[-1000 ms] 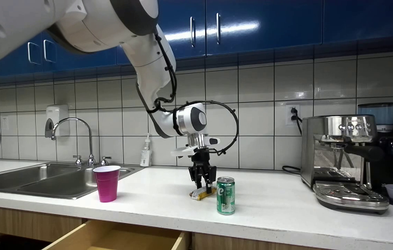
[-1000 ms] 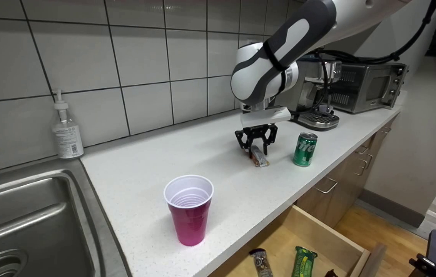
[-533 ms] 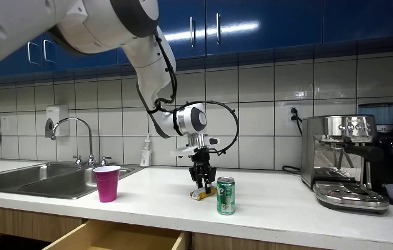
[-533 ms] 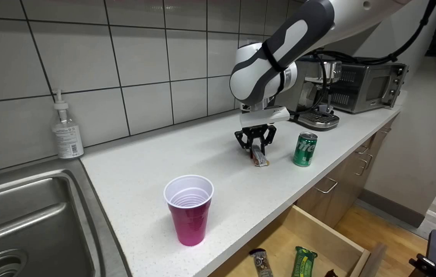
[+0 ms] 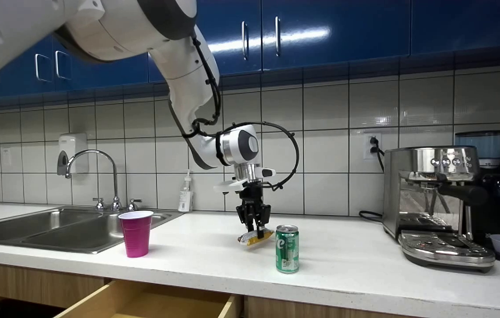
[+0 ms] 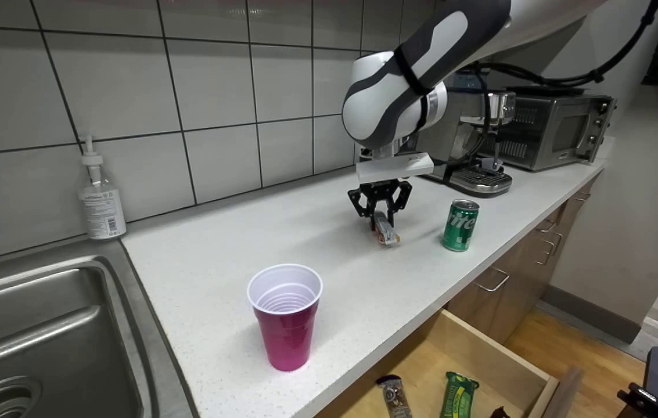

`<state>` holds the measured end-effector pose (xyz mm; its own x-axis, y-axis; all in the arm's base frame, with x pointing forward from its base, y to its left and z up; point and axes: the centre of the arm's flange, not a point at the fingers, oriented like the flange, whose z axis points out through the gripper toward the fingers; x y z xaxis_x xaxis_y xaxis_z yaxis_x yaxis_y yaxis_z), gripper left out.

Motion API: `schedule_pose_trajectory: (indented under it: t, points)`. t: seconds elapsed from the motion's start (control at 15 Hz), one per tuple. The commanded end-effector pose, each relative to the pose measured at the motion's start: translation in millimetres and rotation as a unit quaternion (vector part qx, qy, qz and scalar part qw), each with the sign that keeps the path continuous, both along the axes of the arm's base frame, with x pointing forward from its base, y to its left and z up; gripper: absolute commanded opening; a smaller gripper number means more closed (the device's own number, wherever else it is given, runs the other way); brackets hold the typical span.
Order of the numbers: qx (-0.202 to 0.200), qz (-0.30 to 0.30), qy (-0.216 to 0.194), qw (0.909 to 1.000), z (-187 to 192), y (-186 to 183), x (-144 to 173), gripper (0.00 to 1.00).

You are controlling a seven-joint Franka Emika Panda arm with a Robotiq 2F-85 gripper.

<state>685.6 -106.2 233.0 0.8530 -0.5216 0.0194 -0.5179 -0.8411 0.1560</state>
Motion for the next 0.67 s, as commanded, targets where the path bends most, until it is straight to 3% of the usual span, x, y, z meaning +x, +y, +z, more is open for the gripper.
schedule_pose_trajectory:
  t: [0.0,0.6]
  points:
    - [0.007,0.007,-0.016,0.9998,26.7,19.0,-23.6,0.16]
    - [0.01,0.005,-0.003,0.9999,34.9,77.4,-87.7,0.16]
